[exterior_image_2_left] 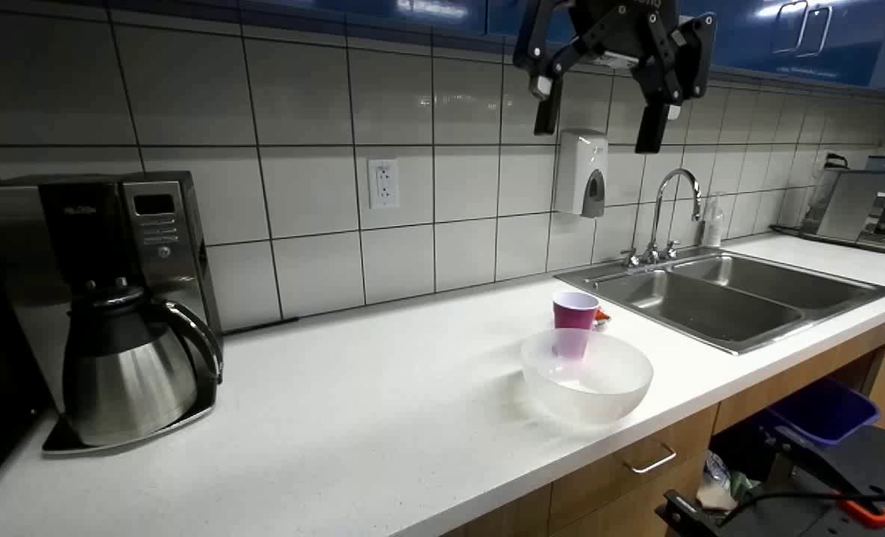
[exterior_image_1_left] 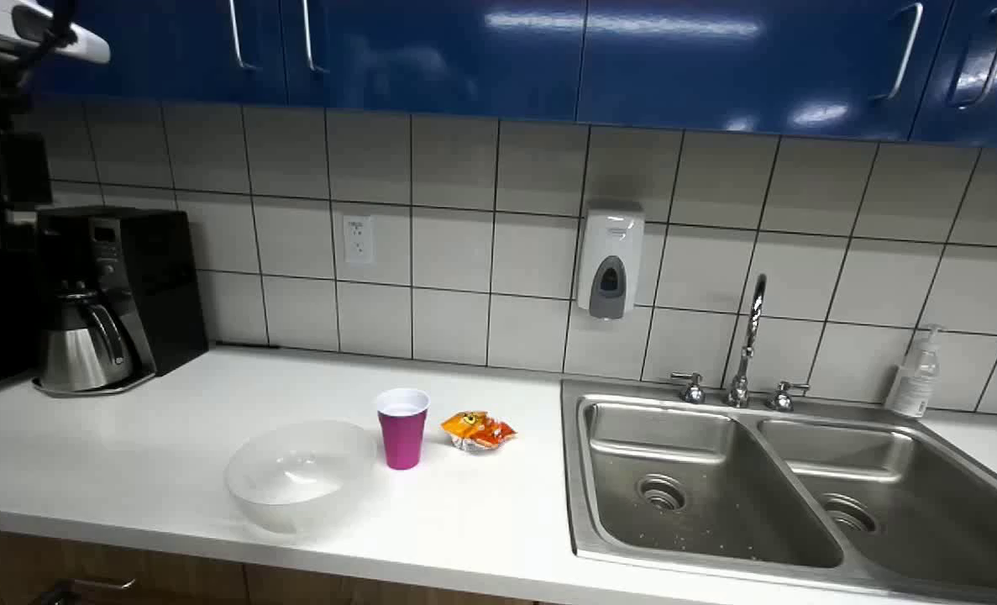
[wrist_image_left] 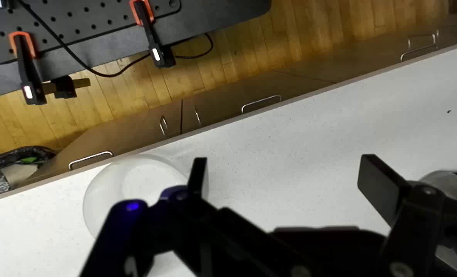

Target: Put the orange packet in the bowl

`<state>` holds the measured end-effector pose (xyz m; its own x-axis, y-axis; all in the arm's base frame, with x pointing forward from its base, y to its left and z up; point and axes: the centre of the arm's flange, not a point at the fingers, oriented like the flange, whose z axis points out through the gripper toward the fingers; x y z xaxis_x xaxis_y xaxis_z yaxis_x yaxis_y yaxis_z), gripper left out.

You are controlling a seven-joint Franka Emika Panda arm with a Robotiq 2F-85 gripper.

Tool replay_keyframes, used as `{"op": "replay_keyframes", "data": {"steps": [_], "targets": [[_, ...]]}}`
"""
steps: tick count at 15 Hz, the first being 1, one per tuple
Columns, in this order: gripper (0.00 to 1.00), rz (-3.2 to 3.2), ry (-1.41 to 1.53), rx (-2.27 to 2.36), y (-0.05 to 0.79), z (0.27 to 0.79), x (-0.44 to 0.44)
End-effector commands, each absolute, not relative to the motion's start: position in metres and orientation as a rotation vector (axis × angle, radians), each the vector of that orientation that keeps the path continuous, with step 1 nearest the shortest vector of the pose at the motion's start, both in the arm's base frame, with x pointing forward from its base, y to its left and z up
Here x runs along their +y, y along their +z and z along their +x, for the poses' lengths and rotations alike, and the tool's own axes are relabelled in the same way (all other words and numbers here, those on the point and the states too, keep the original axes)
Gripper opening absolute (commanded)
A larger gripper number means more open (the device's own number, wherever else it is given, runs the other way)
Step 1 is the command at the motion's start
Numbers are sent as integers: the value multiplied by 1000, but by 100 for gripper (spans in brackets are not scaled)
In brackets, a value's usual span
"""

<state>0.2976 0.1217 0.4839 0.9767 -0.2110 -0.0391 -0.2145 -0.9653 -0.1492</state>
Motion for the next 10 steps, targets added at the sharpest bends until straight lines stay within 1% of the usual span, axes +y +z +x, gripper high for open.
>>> {"op": "replay_keyframes", "data": {"steps": [1,5,10], "targets": [[100,-2971,36,322,484,298,122],[100,-3015,45,356,459,300,107],[100,-3079,49,534,411,329,59]]}}
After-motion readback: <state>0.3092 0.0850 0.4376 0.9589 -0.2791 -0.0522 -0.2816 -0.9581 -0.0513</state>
